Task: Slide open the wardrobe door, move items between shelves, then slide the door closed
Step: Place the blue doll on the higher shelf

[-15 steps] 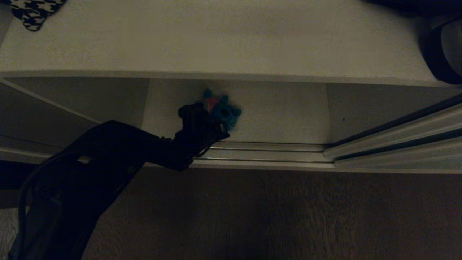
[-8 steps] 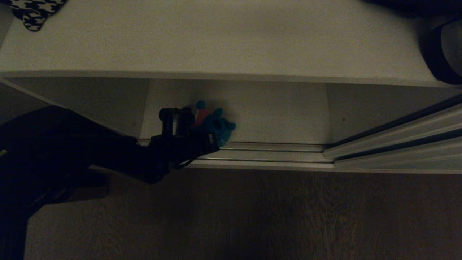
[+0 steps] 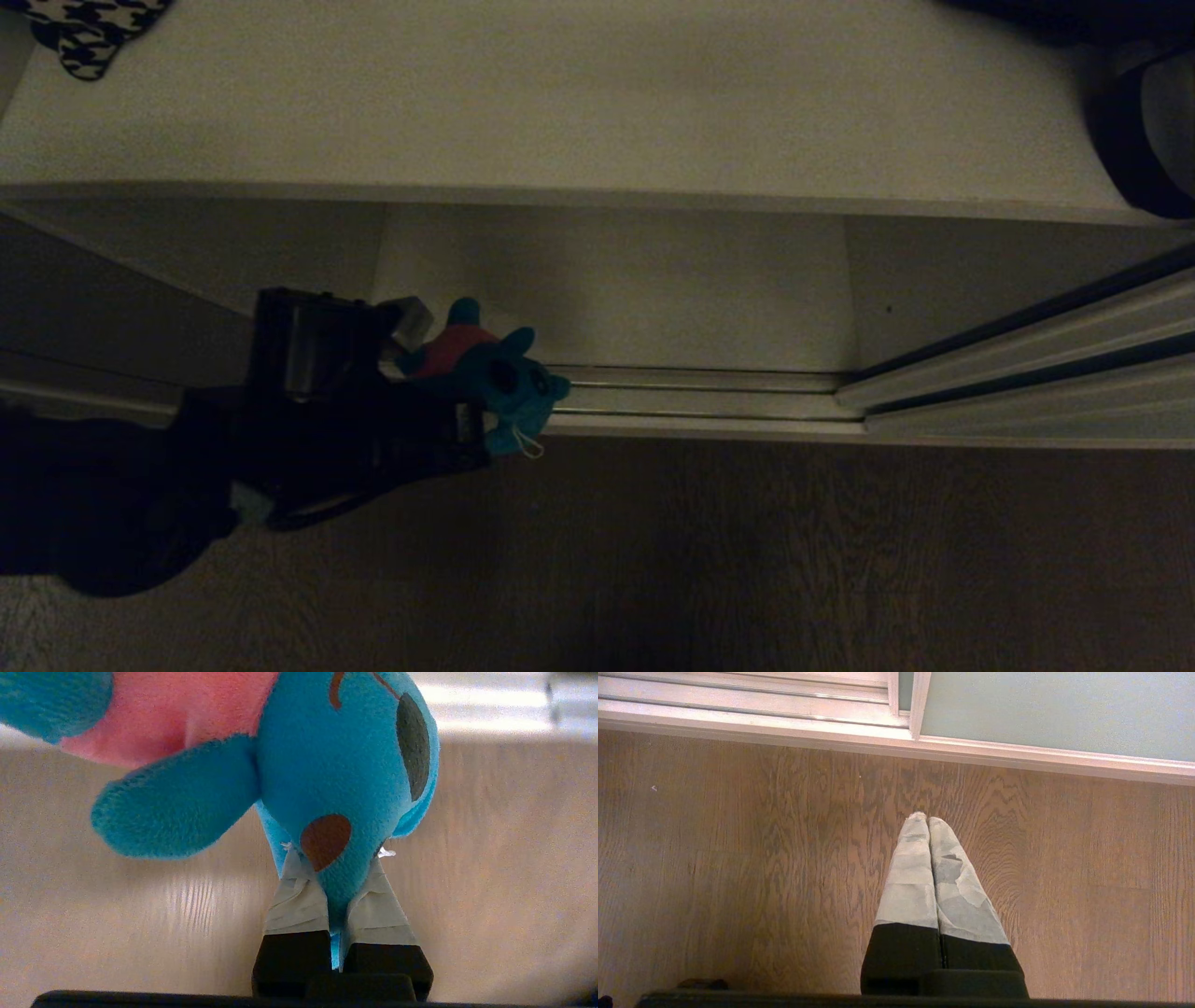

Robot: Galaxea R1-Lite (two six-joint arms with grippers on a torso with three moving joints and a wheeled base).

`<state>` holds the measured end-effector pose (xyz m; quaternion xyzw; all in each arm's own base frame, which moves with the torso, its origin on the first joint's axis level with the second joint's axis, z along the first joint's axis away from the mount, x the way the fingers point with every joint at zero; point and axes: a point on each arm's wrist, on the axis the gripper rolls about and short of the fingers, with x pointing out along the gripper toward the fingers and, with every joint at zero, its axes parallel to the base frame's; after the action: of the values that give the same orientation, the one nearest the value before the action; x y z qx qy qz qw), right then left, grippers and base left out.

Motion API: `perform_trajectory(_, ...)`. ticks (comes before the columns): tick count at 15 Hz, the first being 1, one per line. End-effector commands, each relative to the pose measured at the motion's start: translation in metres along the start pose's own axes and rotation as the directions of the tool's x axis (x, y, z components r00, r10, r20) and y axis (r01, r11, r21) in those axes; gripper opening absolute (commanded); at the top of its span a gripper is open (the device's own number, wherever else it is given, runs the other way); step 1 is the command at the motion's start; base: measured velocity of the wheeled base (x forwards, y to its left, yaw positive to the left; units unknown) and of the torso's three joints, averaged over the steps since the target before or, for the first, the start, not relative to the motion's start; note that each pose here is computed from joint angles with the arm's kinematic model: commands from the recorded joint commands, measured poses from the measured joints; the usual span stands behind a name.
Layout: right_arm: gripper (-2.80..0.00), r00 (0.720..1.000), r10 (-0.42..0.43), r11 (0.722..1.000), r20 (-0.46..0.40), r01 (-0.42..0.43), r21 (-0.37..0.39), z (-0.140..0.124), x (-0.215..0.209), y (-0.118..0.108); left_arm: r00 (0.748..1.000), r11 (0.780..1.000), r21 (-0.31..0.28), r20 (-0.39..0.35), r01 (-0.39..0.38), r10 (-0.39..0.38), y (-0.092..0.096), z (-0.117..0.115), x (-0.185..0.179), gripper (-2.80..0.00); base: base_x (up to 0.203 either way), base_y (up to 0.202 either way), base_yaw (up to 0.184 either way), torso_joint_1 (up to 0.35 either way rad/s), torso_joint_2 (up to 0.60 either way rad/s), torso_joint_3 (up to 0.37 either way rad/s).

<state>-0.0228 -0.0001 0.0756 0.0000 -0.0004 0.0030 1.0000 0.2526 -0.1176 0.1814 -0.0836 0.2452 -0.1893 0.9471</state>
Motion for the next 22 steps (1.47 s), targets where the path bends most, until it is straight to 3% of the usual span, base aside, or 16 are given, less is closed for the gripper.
perform_trajectory(1,-2.8,1.0,0.002,1.0,0.004,-0.002,0.0,0.0,0.0,0.0,0.999,1.0,0.006,0.025,0.025,-0.025,-0.003,0.005,-0.056,-2.8,0.0,0.0,0.0,0.0,0.0,0.0)
perform_trajectory(6,-2.8,1.0,0.001,1.0,0.004,-0.001,0.0,0.0,0.0,0.0,0.991,0.988,0.104,-0.08,0.115,-0.107,-0.002,-0.015,-0.141,-2.8,0.0,0.0,0.0,0.0,0.0,0.0)
perform_trajectory(10,-2.8,1.0,0.0,1.0,0.004,0.0,0.0,0.0,0.0,0.0,0.965,0.953,0.188,-0.16,0.237,-0.208,-0.002,-0.032,-0.201,-2.8,0.0,0.0,0.0,0.0,0.0,0.0)
perform_trajectory(13,-2.8,1.0,0.002,1.0,0.004,-0.002,0.0,0.0,0.0,0.0,0.957,0.928,0.24,-0.117,0.287,-0.266,-0.007,-0.022,-0.23,-2.8,0.0,0.0,0.0,0.0,0.0,0.0)
perform_trajectory(18,-2.8,1.0,0.001,1.0,0.004,-0.001,0.0,0.0,0.0,0.0,0.904,0.861,0.276,-0.149,0.428,-0.402,-0.015,-0.007,-0.278,-2.8,0.0,0.0,0.0,0.0,0.0,0.0)
perform_trajectory(22,-2.8,1.0,0.0,1.0,0.004,0.0,0.0,0.0,0.0,0.0,0.897,0.843,0.319,-0.065,0.434,-0.437,-0.025,0.027,-0.289,-2.8,0.0,0.0,0.0,0.0,0.0,0.0)
